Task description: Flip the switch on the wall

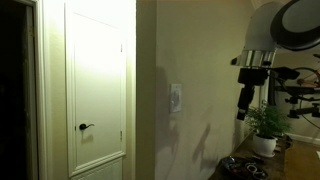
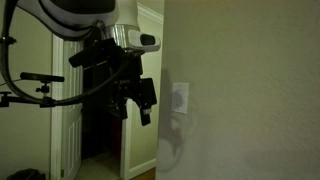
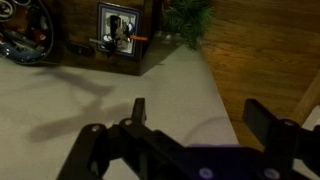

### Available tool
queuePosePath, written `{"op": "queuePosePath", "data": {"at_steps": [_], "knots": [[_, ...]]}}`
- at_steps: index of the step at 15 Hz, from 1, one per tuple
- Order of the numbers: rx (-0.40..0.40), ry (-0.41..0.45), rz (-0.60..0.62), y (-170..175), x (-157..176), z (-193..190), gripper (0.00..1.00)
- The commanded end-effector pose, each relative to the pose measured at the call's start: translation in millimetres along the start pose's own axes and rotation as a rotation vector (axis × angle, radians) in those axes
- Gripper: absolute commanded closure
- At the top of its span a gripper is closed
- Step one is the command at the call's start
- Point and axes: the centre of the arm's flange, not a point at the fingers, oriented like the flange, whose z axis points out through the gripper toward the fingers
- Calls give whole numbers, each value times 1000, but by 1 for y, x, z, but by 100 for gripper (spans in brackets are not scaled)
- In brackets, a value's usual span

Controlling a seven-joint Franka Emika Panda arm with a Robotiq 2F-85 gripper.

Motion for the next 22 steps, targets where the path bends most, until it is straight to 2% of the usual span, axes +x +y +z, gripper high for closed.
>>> {"op": "queuePosePath", "data": {"at_steps": [1,5,6,13,15,21,22], "knots": [[30,62,77,-6,33,-5,0],[48,110,115,-15,50,-12,0],[40,81,83,-10,38,-9,0],[40,80,83,-11,40,-8,0],[65,87,86,-15,46,1,0],[100,185,84,-32,83,19,0],[99,209,91,-33,91,20,20]]}}
